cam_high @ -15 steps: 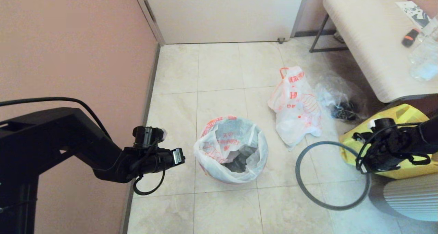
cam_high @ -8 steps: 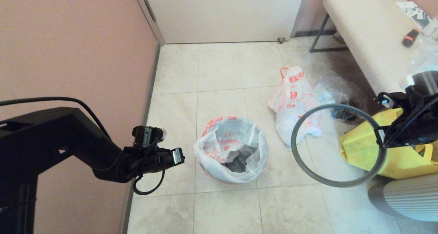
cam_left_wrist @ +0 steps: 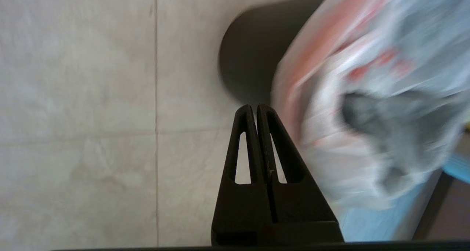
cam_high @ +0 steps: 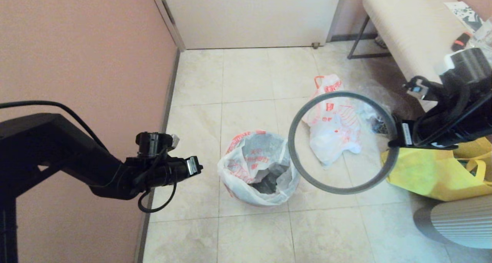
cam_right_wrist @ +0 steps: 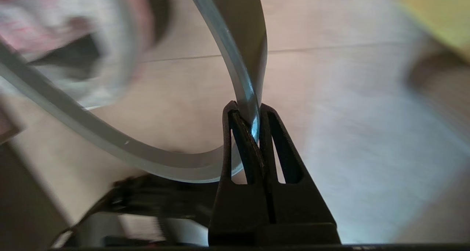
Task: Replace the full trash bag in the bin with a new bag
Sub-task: Place the trash can ring on the trash can
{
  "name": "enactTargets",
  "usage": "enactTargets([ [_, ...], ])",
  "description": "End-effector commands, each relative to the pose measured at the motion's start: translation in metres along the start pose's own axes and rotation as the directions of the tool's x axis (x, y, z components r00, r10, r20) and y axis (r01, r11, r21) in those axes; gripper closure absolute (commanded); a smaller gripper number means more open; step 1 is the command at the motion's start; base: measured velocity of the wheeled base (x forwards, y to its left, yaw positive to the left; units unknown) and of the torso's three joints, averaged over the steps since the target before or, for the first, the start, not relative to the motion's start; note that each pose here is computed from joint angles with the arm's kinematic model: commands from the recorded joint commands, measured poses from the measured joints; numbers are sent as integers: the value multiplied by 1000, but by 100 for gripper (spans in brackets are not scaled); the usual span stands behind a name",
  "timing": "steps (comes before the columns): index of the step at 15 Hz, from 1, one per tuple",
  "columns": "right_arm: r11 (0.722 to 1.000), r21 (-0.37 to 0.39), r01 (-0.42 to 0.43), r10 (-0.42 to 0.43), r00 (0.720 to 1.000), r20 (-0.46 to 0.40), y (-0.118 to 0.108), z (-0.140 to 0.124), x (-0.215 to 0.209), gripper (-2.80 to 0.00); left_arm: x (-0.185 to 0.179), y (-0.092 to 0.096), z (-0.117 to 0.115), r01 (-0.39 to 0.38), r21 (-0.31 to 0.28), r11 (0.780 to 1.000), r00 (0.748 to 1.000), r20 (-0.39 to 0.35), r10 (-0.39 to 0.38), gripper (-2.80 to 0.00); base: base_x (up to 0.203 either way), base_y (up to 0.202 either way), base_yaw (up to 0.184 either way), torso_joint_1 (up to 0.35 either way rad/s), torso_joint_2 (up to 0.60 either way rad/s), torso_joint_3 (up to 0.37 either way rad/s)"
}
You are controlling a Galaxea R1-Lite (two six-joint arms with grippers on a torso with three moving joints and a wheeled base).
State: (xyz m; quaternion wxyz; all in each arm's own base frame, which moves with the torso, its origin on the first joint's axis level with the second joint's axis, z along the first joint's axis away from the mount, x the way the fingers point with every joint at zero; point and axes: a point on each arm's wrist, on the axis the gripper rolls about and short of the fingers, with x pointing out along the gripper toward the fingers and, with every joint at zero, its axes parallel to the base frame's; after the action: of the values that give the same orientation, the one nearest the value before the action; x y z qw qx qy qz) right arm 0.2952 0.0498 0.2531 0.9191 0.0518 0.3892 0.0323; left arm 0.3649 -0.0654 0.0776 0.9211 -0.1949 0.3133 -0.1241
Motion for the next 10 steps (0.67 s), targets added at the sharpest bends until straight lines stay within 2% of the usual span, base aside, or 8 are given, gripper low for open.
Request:
enactTargets([
  [1,998,-33,-55,53,996,-67,33,2,37,0,-17,-11,16,21,11,1000,998,57,-22,0,0,0,0,0,0,0],
  [5,987,-45,-155,148,982,-118,92,7,80,0,-38,-16,34,-5,8,1000,994,110,4,0,0,0,0,0,0,0],
  [8,981,-55,-184,173,971,-163,115,13,105,0,-58,-31,42,23,20,1000,991,133,-26,0,0,0,0,0,0,0],
  [10,977,-59,-203,187,961,-204,125,9,125,0,-61,-32,43,25,21,999,990,138,-28,0,0,0,0,0,0,0],
])
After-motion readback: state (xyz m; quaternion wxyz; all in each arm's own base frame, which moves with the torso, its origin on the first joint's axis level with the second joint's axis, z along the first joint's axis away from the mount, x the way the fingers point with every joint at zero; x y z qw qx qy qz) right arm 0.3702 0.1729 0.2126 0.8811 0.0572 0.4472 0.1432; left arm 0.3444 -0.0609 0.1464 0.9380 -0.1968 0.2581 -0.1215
